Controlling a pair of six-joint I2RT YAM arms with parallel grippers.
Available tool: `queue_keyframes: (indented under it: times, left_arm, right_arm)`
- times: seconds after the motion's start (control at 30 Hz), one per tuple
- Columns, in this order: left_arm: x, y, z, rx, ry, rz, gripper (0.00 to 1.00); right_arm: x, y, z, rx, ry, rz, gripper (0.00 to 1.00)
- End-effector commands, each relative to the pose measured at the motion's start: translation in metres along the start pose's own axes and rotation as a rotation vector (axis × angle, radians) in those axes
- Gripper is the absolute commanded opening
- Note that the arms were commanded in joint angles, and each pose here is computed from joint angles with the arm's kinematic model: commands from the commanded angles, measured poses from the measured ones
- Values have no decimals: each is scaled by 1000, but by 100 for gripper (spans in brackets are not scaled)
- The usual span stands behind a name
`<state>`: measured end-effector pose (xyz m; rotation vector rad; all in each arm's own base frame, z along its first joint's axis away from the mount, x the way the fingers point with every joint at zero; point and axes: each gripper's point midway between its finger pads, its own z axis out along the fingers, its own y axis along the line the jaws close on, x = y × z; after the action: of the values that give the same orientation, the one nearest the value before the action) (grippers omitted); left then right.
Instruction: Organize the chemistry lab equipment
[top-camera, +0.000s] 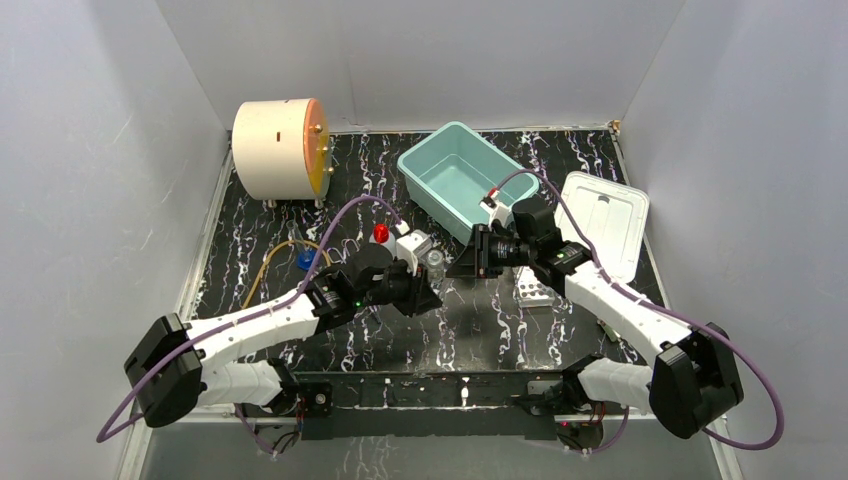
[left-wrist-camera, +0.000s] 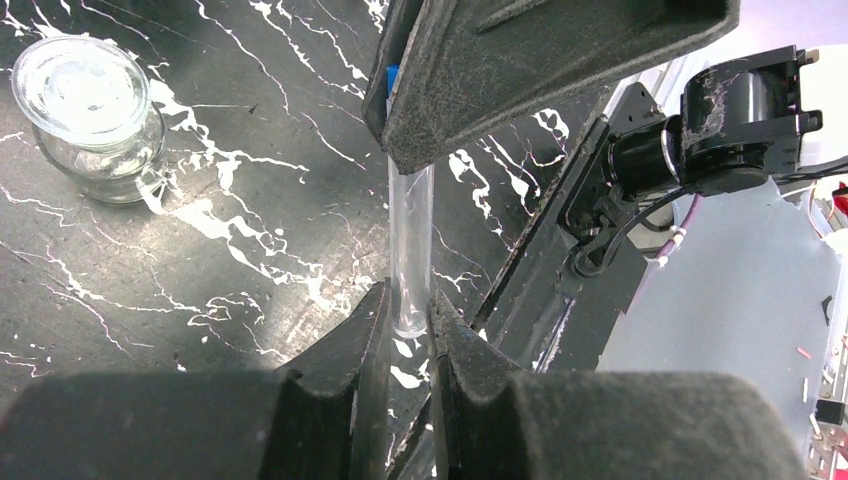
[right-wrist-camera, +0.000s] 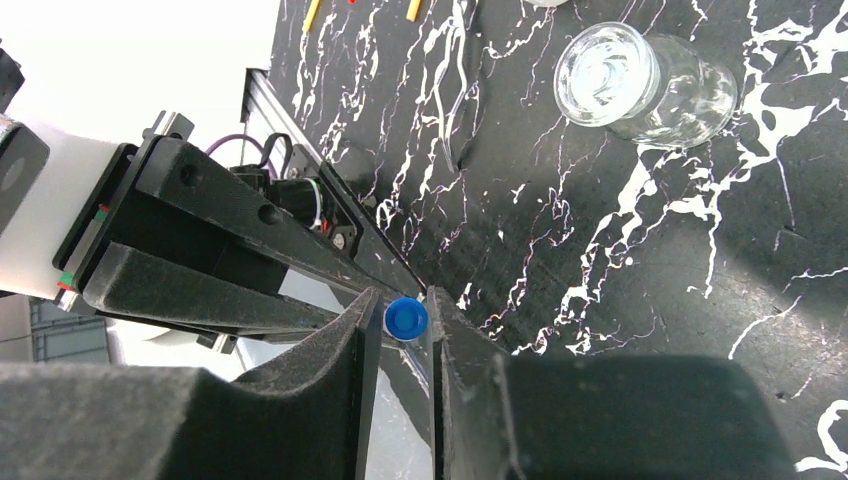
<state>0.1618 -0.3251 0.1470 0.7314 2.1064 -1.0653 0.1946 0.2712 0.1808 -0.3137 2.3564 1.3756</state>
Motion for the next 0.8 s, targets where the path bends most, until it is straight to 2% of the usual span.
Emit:
queue_keyframes:
  times: [0.0, 0.03, 0.07, 0.1, 0.13, 0.17, 0.27, 0.43, 0.6, 0.77]
  left_arm:
    - [-6, -5, -5, 20, -22, 25, 0]
    - [-6, -4, -5, 15, -20, 24, 0]
    - [-5, -3, -6, 8, -20, 22, 7]
    - [-5, -2, -6, 2, -18, 22, 23]
    - [-4, -1, -7, -2, -20, 27, 43]
    - [-5, 1, -8, -11, -31, 29, 58]
    - [-9, 10, -13, -64, -69, 21, 83]
    - [-16, 14, -20, -117, -92, -16, 89]
    - [-17, 15, -26, -146, -98, -80, 92]
    - [-16, 15, -34, -158, -114, -129, 93]
  right_arm:
    - [-5, 8, 2, -47, -11, -24, 29]
    - [-6, 7, 1, -42, -17, -25, 27]
    - [-7, 6, 2, -36, -22, -25, 26]
    - [-8, 4, 1, -24, -30, -27, 25]
    - [-8, 4, 1, -20, -32, -33, 23]
    - [-8, 3, 1, -15, -30, -41, 23]
    - [-11, -9, 0, 51, -37, -61, 22]
    - [-21, -43, -12, 283, -63, -106, 22]
    - [-36, -75, -45, 565, -133, -144, 22]
    - [-39, -94, -77, 750, -187, -150, 19]
